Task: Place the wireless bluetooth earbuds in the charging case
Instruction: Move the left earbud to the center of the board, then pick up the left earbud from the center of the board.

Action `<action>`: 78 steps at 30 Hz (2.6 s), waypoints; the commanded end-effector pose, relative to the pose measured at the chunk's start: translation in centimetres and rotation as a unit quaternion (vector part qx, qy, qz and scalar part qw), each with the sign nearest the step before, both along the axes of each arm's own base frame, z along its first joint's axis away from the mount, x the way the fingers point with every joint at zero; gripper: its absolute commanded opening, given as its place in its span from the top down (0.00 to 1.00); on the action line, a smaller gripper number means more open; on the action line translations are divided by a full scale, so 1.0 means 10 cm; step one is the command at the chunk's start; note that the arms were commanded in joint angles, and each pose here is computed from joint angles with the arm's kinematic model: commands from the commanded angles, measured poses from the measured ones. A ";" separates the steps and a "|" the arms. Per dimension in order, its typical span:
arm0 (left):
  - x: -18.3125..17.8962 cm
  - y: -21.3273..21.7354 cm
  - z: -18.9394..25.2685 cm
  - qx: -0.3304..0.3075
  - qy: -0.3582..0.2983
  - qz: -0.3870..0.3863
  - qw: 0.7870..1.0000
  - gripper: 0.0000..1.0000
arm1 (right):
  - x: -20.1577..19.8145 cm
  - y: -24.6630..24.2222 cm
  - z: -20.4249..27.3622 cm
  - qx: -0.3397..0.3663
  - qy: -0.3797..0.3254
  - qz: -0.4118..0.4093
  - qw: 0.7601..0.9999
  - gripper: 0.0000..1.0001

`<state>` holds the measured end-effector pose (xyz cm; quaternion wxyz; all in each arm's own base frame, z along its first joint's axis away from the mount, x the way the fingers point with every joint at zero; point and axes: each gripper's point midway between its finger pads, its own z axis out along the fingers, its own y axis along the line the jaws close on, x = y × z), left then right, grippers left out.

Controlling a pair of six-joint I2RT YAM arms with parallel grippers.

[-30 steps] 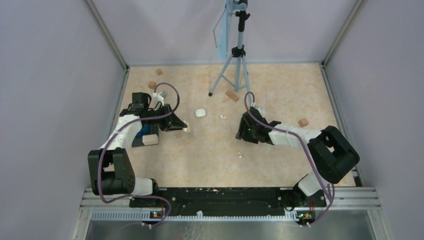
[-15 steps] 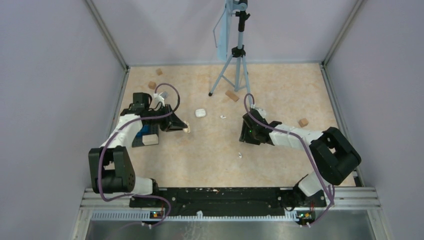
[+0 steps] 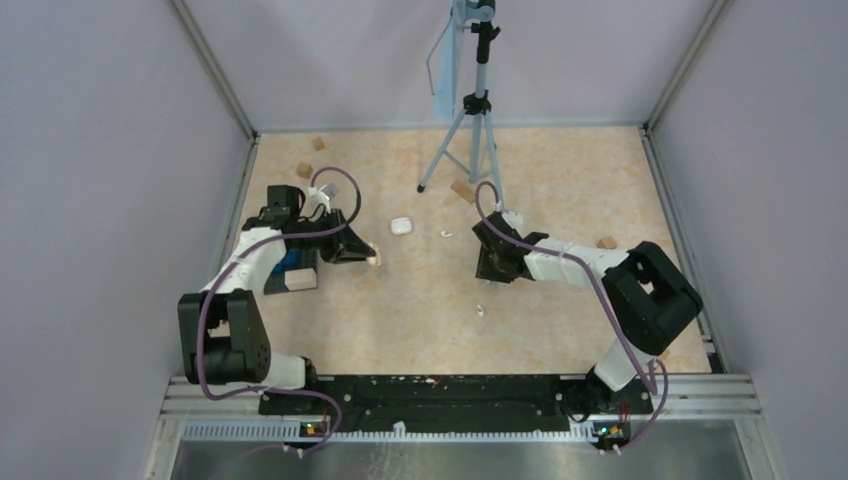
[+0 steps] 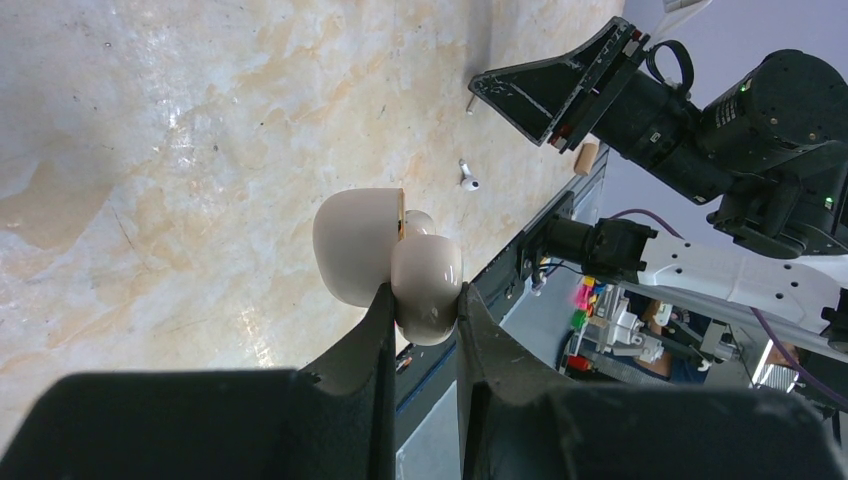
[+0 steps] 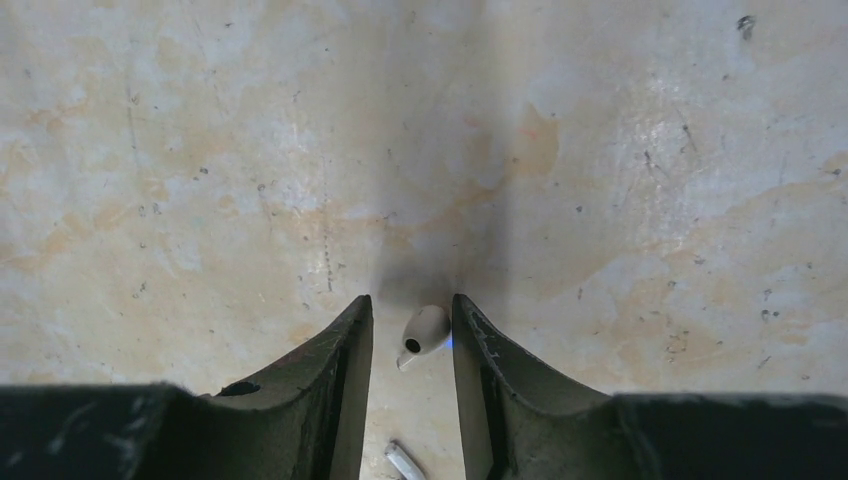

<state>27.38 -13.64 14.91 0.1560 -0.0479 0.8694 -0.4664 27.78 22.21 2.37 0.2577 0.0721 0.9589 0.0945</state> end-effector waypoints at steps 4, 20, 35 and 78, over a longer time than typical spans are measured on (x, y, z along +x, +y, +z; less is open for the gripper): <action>0.07 -0.03 0.09 -0.009 -0.029 -0.013 0.999 1.00 | -0.04 0.16 -0.04 -0.020 0.010 0.005 1.000 0.69; 0.05 -0.05 0.04 -0.012 -0.024 -0.015 1.000 1.00 | -0.09 0.16 0.12 -0.021 -0.002 -0.003 1.000 0.62; 0.03 -0.06 0.00 -0.012 -0.021 -0.019 1.000 1.00 | -0.11 0.24 0.03 -0.052 0.021 -0.019 0.998 0.79; 0.04 -0.10 -0.02 -0.015 -0.014 -0.025 0.999 1.00 | -0.15 0.20 0.13 -0.077 0.009 0.038 0.996 0.69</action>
